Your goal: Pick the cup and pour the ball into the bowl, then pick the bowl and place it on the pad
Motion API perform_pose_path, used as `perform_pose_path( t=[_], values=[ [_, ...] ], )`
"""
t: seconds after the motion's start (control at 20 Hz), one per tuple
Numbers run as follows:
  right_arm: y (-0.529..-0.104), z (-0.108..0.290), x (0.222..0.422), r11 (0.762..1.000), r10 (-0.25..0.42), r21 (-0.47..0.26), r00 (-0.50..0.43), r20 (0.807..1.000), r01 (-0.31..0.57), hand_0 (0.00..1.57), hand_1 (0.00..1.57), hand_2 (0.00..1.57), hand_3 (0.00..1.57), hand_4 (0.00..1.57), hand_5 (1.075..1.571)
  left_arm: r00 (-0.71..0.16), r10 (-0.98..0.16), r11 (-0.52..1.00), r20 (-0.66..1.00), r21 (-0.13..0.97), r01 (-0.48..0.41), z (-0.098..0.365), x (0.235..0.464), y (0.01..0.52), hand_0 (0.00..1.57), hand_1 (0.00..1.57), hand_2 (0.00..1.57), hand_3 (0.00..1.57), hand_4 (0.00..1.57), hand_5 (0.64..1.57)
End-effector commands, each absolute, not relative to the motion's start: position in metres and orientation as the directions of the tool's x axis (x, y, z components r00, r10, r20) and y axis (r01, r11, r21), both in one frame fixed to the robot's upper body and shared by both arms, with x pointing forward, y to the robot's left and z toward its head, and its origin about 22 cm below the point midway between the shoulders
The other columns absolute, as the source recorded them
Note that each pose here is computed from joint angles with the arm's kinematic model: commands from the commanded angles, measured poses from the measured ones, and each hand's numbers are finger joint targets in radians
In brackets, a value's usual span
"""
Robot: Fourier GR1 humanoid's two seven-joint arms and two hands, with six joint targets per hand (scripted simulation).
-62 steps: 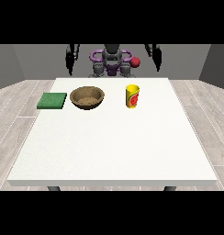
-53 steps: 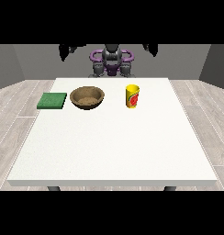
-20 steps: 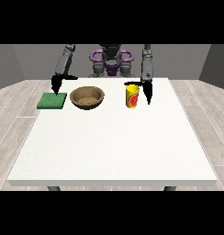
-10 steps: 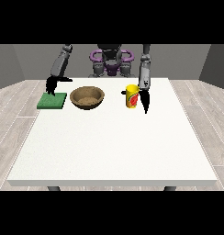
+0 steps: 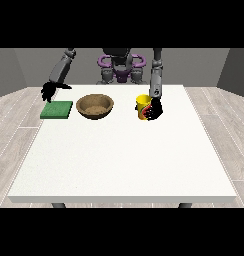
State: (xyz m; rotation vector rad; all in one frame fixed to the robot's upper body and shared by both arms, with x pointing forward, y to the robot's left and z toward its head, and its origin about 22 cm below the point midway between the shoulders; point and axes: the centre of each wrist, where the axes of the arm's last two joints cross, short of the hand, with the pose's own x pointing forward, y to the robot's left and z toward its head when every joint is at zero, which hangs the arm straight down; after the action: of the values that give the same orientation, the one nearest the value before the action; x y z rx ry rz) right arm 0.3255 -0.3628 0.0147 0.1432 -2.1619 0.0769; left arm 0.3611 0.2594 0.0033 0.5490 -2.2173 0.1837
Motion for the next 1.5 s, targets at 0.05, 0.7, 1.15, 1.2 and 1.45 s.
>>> perform_pose_path(
  t=[0.05, 0.7, 1.15, 1.2, 1.45],
  values=[
    [-0.367, 0.017, 0.329, 0.982, -0.097, -0.01, -0.543, 0.834, -0.191, 0.0, 0.0, 0.23, 0.0, 0.18, 1.552, -0.466, -0.41, 0.849, 0.784, 0.142, -0.509, 0.006, 0.373, 0.246, 1.39, 1.39, 1.57, 1.57, 1.23, 1.532],
    [-0.335, -0.015, 0.348, 0.986, -0.089, 0.039, -0.314, 0.945, -0.162, 0.0, 0.0, 0.19, 0.24, 0.33, 1.548, -0.224, -0.878, 0.477, 0.423, 0.736, -0.48, 0.001, 0.378, 0.21, 1.44, 1.44, 1.57, 1.57, 1.2, 1.565],
    [-0.376, -0.068, 0.298, 0.998, -0.07, 0.07, -0.117, 0.991, -0.002, 0.0, 0.0, 0.23, 0.12, 0.37, 1.547, -0.27, -0.961, 0.147, 0.066, 0.945, -0.293, 0.008, 0.383, 0.136, 1.27, 1.27, 1.57, 1.54, 0.88, 1.533],
    [-0.38, -0.077, 0.288, 0.994, -0.099, 0.104, -0.105, 0.99, 0.038, 0.0, 0.0, 0.25, 0.15, 0.39, 1.547, -0.315, -0.947, 0.153, 0.069, 0.956, -0.25, 0.001, 0.372, 0.12, 1.27, 1.27, 1.57, 1.54, 0.88, 1.533],
    [-0.402, -0.089, 0.262, 0.994, -0.053, 0.069, -0.173, 0.984, 0.084, 0.0, 0.0, 0.29, 0.22, 0.4, 1.538, -0.369, -0.929, 0.122, 0.008, 0.95, -0.287, 0.053, 0.375, 0.048, 1.17, 1.17, 1.57, 1.49, 0.91, 1.535]
  ],
)
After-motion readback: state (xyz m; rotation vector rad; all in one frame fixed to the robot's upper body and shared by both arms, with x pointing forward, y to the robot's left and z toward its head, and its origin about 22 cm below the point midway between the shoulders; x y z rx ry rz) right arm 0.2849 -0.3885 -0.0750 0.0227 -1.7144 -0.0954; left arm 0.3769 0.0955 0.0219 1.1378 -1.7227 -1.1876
